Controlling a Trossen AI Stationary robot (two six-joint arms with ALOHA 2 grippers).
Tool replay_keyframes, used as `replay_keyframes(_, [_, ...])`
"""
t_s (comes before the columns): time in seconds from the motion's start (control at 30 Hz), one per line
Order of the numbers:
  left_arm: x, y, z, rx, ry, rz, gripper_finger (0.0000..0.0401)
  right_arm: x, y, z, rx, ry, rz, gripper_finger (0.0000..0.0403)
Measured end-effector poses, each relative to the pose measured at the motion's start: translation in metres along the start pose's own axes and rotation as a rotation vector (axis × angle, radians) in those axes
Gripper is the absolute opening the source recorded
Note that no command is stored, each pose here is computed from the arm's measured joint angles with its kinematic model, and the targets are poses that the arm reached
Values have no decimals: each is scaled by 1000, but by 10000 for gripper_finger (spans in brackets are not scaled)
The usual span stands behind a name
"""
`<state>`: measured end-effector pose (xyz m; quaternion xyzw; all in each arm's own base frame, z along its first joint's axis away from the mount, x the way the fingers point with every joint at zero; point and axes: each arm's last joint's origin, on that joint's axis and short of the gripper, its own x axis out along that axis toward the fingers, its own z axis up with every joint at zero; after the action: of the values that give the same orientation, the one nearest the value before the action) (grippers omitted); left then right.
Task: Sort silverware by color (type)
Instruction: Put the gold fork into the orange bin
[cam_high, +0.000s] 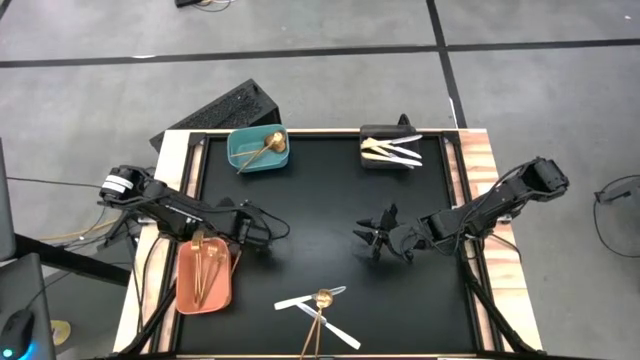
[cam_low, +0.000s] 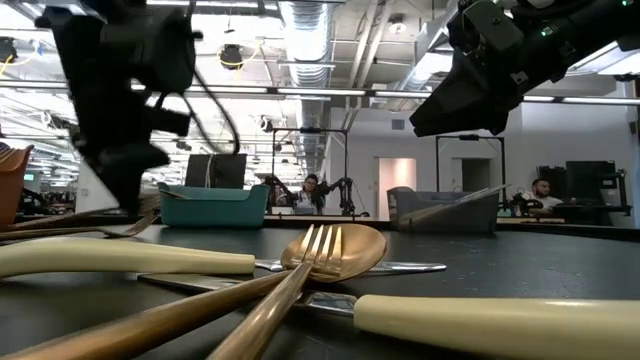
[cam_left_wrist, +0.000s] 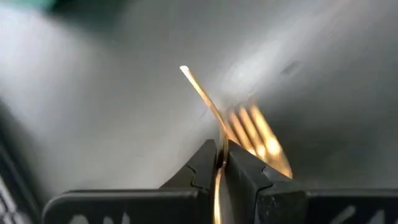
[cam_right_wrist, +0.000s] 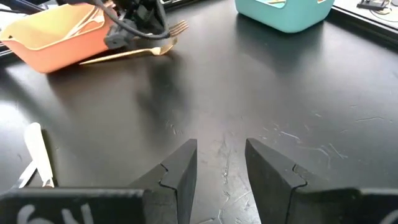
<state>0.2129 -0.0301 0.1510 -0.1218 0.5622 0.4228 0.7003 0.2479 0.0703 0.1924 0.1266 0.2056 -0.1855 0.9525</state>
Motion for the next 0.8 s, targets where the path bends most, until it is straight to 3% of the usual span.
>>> replay_keyframes(0.37, [-70,-25,5,69,-227,-57,16,0,0,0,7,-2,1,155])
replay_keyframes(0.67, [-106,-11,-45,-8,-220,50,16,1,-2,1,22,-4,-6,155])
replay_keyframes(0.8, [-112,-9,-61,-56,-235,40,16,3,-4,3,38,-8,-18,155])
